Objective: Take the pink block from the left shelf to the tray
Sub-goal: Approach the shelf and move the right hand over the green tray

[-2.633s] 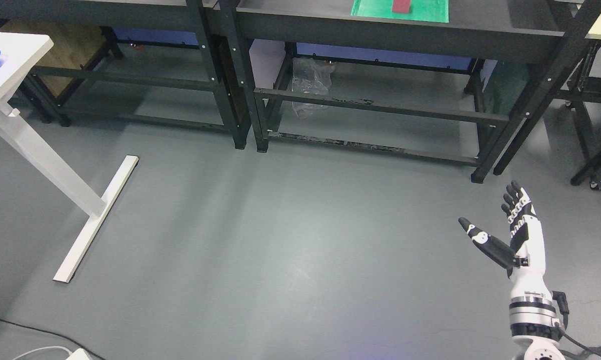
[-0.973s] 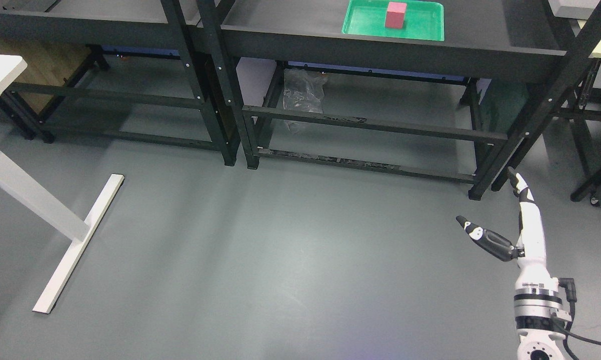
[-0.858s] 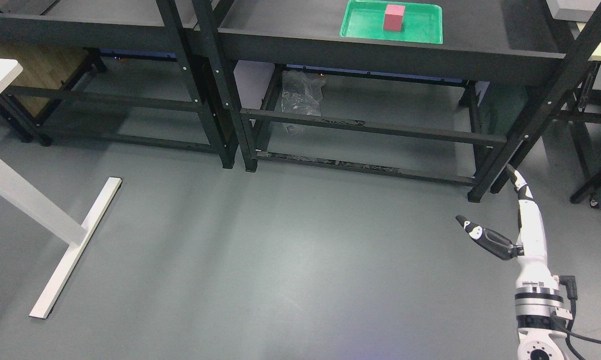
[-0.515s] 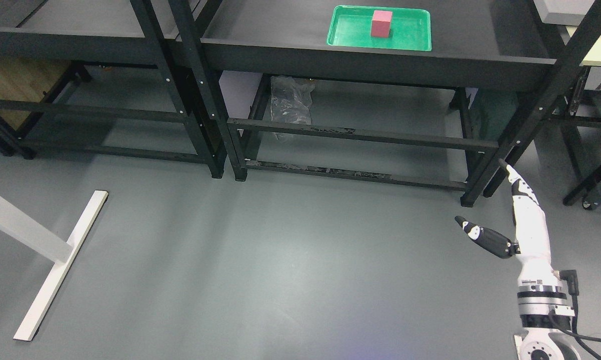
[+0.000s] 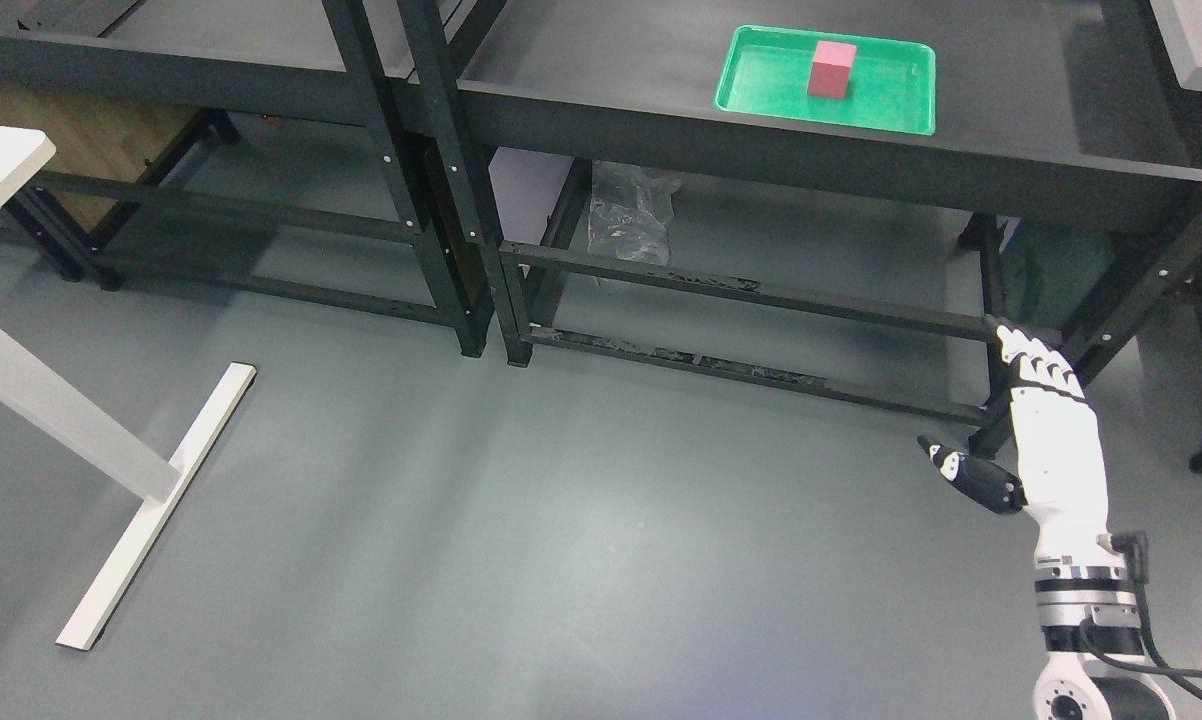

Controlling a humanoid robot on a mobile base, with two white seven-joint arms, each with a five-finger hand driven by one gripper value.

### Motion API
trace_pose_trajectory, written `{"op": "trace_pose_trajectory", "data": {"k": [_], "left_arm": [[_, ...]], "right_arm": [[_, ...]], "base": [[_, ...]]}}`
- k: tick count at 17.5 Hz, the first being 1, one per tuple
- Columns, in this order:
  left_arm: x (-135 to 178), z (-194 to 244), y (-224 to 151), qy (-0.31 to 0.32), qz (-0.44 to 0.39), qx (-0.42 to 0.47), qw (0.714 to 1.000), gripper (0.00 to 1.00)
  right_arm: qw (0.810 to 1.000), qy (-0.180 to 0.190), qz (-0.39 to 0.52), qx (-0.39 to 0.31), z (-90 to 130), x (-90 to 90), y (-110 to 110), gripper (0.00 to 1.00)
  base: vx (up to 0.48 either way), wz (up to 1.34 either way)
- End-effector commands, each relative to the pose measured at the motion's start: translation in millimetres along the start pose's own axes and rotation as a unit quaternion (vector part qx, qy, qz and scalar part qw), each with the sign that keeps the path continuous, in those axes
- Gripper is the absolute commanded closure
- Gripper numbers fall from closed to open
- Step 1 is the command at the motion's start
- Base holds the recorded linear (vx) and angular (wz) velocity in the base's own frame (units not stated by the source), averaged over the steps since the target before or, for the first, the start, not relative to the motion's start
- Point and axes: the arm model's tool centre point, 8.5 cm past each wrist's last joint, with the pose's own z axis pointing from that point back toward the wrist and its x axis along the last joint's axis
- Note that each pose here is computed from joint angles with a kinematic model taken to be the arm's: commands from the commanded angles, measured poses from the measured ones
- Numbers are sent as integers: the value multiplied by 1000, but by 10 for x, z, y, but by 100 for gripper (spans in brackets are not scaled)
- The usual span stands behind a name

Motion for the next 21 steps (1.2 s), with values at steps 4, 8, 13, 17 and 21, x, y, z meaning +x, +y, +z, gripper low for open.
{"op": "trace_pose_trajectory", "data": {"k": [4, 8, 13, 17, 21], "left_arm": [[69, 1, 114, -10, 2, 9, 1000, 0], [69, 1, 114, -10, 2, 9, 1000, 0], [69, 1, 114, -10, 2, 9, 1000, 0], [69, 1, 114, -10, 2, 9, 1000, 0], [69, 1, 114, -10, 2, 9, 1000, 0]], "right_arm": [[999, -10, 45, 12, -15, 74, 54, 0], [999, -9, 45, 14, 2, 66, 62, 0], [999, -8, 45, 14, 8, 60, 63, 0], [999, -7, 44, 13, 2, 62, 60, 0], [999, -4, 44, 11, 9, 39, 47, 0]], "base": [[126, 135], [173, -11], [203, -62], [240, -18], [258, 0]]}}
